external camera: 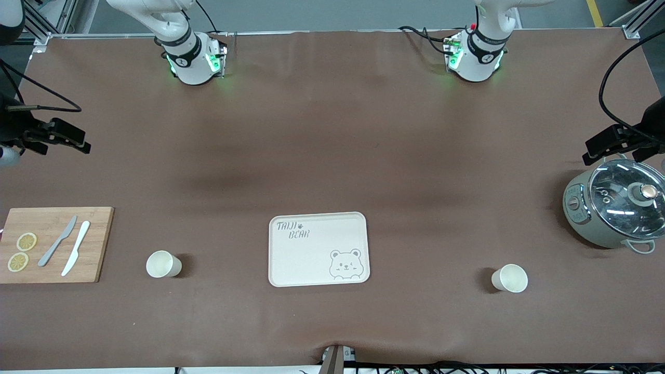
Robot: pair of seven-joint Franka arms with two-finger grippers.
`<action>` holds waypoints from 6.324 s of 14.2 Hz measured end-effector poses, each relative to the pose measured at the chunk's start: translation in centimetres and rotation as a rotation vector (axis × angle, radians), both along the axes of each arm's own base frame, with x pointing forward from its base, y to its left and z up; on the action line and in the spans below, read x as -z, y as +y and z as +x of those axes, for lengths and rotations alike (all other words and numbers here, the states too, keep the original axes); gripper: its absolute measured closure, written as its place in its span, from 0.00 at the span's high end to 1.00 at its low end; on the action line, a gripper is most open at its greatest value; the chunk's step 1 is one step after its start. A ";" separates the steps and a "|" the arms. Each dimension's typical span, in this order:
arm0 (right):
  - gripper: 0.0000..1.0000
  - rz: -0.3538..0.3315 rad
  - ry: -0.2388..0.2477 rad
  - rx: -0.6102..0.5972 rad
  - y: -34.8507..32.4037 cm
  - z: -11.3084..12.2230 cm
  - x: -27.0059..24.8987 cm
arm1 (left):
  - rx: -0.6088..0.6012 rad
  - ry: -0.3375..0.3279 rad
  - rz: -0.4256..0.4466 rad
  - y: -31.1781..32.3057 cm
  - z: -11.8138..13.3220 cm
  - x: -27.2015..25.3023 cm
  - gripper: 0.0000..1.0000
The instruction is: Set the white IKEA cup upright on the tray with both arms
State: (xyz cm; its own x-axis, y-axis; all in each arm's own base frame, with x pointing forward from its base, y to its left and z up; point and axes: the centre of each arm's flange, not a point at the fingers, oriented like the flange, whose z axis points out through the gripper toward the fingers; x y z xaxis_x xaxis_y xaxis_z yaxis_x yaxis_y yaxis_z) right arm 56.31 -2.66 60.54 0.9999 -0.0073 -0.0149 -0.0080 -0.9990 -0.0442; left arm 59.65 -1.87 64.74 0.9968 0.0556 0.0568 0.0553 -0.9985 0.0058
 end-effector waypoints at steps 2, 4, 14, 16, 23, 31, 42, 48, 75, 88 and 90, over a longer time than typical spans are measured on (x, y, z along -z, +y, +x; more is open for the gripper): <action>1.00 -0.002 -0.010 0.006 -0.4 0.3 -0.4 | -0.013 0.000 -0.001 -0.1 0.0 0.0 1.00; 1.00 -0.002 -0.011 0.014 -0.8 0.3 -0.5 | -0.022 0.001 -0.002 -0.1 0.0 0.0 1.00; 1.00 -0.003 -0.031 0.031 -1.7 0.4 -1.3 | -0.027 0.091 0.001 0.3 3.7 7.7 1.00; 1.00 -0.004 -0.040 0.032 -1.8 0.4 -1.7 | -0.025 0.089 -0.002 0.3 5.3 10.3 1.00; 1.00 -0.007 -0.094 0.031 -1.7 1.0 -2.8 | -0.015 0.034 0.040 0.9 10.3 19.3 1.00; 1.00 0.017 -0.138 -0.021 10.4 8.7 8.0 | -0.015 -0.037 0.026 1.4 13.6 27.6 1.00; 1.00 -0.015 -0.077 -0.042 11.9 13.7 24.3 | 0.002 -0.105 0.018 2.8 15.6 36.4 1.00; 1.00 -0.036 -0.069 -0.070 7.5 15.5 28.1 | 0.006 -0.142 0.009 2.5 16.0 41.3 1.00; 1.00 -0.056 -0.147 -0.149 -0.5 17.7 37.0 | -0.163 -0.136 -0.035 -3.2 16.1 37.5 0.04; 0.13 -0.051 -0.142 -0.156 0.2 17.7 37.4 | -0.437 -0.100 -0.103 -22.9 12.1 35.9 0.04; 0.07 -0.046 -0.146 -0.156 0.4 17.7 37.3 | -0.472 -0.100 -0.113 -25.6 11.2 35.6 0.04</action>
